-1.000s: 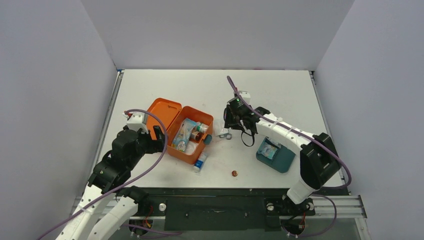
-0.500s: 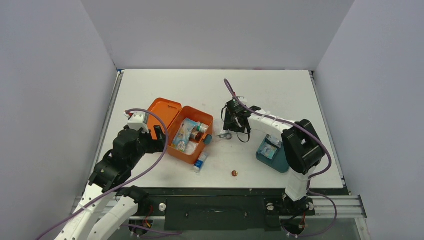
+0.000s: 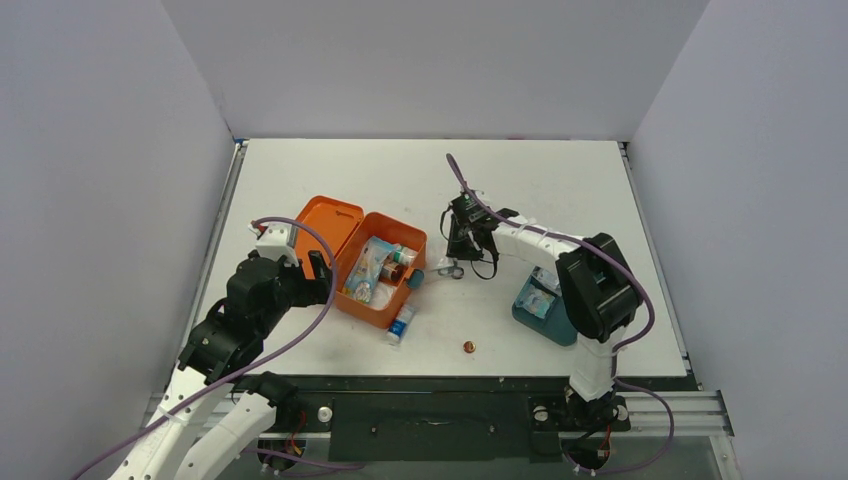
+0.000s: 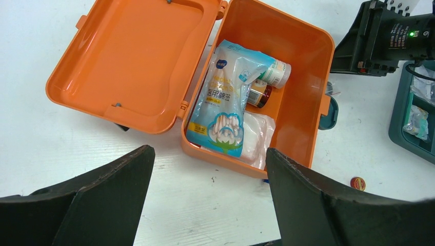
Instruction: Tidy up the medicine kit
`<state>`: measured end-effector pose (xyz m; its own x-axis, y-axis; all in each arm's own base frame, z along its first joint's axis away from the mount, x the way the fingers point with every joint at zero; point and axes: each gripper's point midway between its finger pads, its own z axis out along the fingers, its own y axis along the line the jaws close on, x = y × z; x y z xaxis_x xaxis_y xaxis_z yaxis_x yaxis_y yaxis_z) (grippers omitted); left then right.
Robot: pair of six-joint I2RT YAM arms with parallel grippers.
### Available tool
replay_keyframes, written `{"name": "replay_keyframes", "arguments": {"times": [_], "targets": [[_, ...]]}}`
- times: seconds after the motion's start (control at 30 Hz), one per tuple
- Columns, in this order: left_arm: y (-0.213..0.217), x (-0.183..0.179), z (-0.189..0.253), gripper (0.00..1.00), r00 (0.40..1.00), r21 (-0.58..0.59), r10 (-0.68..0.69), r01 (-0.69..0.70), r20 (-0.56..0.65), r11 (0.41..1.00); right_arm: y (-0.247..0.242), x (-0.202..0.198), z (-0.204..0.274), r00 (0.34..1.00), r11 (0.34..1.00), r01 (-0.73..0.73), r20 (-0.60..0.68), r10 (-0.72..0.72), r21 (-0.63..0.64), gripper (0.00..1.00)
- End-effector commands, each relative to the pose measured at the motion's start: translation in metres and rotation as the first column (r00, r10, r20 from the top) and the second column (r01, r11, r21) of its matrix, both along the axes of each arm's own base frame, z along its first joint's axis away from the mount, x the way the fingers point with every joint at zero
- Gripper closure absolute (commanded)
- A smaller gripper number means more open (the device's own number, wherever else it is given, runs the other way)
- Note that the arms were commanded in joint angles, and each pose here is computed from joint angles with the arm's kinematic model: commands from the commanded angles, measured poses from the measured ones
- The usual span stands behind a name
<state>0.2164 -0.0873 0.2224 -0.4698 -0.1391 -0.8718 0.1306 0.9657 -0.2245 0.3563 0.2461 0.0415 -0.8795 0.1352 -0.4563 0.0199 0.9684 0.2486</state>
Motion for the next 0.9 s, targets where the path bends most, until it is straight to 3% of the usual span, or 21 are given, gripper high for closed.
{"name": "replay_keyframes", "arguments": {"times": [0.0, 0.43, 0.67, 0.87], "targets": [[-0.003, 0.006, 0.011, 0.22, 0.999, -0.013, -0.008, 0.009, 0.047, 1.000, 0.013, 0.015, 0.009, 0.999, 0.999, 0.000, 0.033, -0.002, 0.050, 0.77], [-0.004, 0.005, 0.013, 0.22, 0.999, -0.016, -0.011, 0.011, 0.051, 1.000, 0.013, 0.012, -0.008, 1.000, 0.999, 0.002, 0.000, -0.002, 0.034, 0.75], [-0.003, 0.005, 0.013, 0.22, 0.998, -0.018, -0.011, 0.012, 0.054, 1.000, 0.013, 0.010, -0.011, 1.000, 1.000, -0.006, -0.008, 0.006, 0.019, 1.00], [-0.004, 0.005, 0.013, 0.22, 0.998, -0.018, -0.012, 0.013, 0.055, 1.000, 0.011, 0.009, 0.000, 1.000, 1.000, -0.012, 0.019, 0.012, 0.010, 1.00]]}}
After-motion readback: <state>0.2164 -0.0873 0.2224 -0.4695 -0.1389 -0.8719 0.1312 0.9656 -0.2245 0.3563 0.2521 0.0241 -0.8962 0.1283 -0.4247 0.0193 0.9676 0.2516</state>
